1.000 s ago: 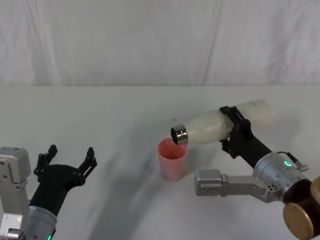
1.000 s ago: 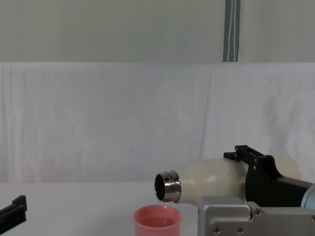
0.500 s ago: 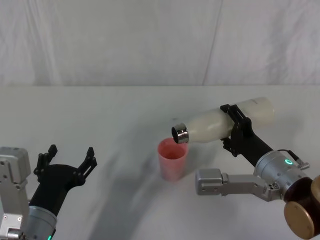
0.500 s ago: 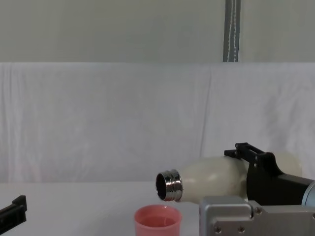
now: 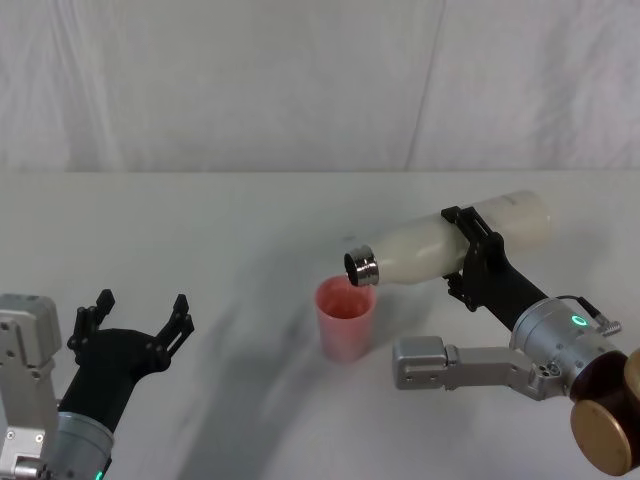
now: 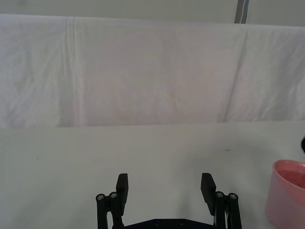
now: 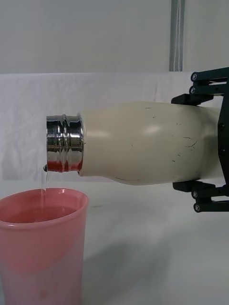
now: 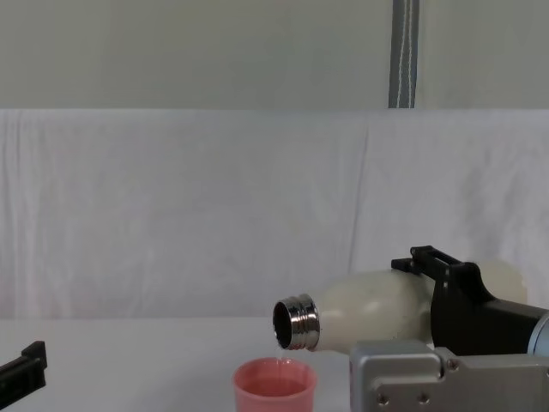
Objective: Grasp the thermos with one hand and pour water into the cup lid.
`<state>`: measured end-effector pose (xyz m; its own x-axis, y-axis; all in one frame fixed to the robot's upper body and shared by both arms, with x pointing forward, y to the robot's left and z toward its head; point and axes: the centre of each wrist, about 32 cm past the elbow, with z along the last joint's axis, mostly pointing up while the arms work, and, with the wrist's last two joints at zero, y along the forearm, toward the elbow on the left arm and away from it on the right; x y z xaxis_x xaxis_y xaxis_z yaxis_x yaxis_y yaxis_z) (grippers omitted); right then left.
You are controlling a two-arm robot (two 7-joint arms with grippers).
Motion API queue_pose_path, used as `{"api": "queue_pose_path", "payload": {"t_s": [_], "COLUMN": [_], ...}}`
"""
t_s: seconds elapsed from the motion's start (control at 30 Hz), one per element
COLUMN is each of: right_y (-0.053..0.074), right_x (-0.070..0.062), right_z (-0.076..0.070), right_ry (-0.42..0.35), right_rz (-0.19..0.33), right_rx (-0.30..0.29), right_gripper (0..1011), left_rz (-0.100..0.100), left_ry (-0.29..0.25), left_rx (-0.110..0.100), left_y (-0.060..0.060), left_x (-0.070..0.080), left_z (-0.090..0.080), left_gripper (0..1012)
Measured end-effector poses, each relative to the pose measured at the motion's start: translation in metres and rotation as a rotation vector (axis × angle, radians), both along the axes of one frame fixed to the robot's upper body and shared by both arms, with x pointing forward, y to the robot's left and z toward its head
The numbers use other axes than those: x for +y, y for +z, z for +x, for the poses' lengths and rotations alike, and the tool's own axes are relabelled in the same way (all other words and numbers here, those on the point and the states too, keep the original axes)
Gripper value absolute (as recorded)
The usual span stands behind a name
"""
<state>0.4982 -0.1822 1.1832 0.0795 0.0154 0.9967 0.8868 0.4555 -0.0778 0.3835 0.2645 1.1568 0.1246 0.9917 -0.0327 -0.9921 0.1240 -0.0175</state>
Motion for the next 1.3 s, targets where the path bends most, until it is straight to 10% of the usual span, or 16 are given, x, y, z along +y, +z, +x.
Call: {"api": "queue_pose_path", "payload": {"t_s": [1.3], "right_y": [0.006], "right_x": [-0.0027], "right_z": [0.0042], "right_ry": [0.007], "right_rz": [0.0], "right_rx": [-0.008], "right_gripper": [950], "left_rz": [0.0], "left_ry": [0.0], "left_rx": [0.0], "left_y": [0.0], "left_x": [0.0], "left_z": [0.0], "left_gripper": [1001]}}
